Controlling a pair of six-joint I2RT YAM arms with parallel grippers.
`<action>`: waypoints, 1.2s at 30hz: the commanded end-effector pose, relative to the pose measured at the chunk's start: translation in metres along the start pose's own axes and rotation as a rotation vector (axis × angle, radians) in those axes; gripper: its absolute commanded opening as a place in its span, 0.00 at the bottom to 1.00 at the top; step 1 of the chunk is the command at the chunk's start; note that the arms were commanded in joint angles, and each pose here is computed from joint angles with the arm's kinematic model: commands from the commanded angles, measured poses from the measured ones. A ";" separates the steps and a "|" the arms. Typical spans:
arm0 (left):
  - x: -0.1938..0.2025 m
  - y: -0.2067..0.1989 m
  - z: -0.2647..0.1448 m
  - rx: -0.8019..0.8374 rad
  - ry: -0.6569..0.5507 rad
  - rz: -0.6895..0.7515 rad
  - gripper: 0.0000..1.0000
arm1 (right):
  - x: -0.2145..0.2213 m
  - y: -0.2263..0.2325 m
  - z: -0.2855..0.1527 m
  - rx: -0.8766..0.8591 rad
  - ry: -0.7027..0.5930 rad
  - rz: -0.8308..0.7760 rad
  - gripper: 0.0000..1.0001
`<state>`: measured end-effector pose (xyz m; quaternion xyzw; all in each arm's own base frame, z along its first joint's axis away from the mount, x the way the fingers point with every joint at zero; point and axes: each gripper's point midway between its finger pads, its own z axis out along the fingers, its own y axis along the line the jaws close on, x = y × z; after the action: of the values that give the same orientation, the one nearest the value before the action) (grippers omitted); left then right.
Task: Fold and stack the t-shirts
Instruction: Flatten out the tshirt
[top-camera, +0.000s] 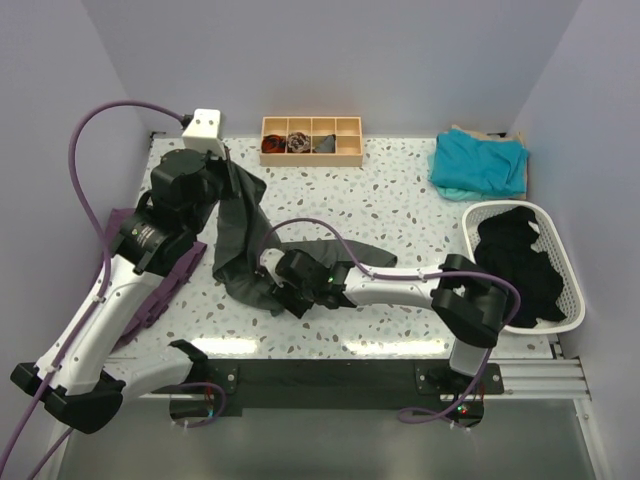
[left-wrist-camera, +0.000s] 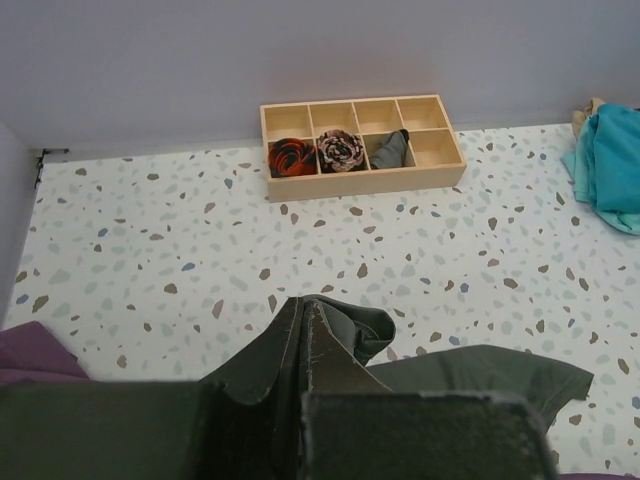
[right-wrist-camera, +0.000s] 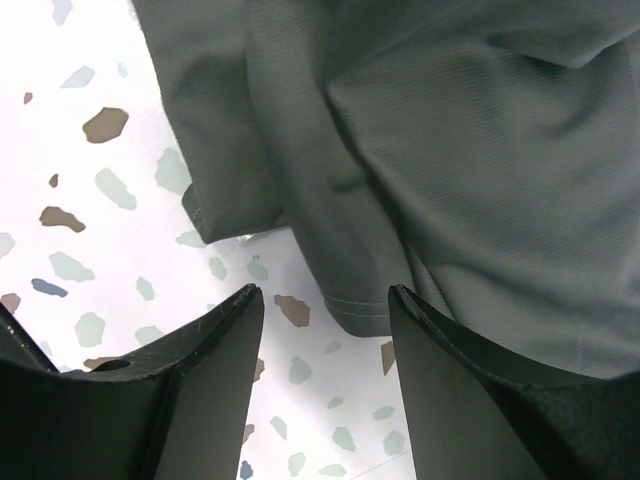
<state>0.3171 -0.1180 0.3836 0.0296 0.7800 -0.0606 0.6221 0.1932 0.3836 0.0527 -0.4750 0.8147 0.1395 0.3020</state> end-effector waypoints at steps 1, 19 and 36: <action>-0.012 0.002 0.001 -0.011 -0.048 -0.007 0.00 | -0.014 0.009 -0.003 -0.019 -0.041 -0.012 0.57; -0.008 0.003 0.004 -0.022 -0.038 0.002 0.00 | -0.011 -0.007 -0.007 0.083 -0.017 -0.012 0.00; -0.083 0.027 -0.077 -0.001 -0.204 -0.022 0.00 | -0.070 -0.120 -0.318 0.512 -0.535 0.225 0.00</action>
<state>0.2986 -0.1029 0.4233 0.0310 0.7607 -0.0562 0.6459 0.2068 0.2617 0.3273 -0.2881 0.7525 0.1411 0.5752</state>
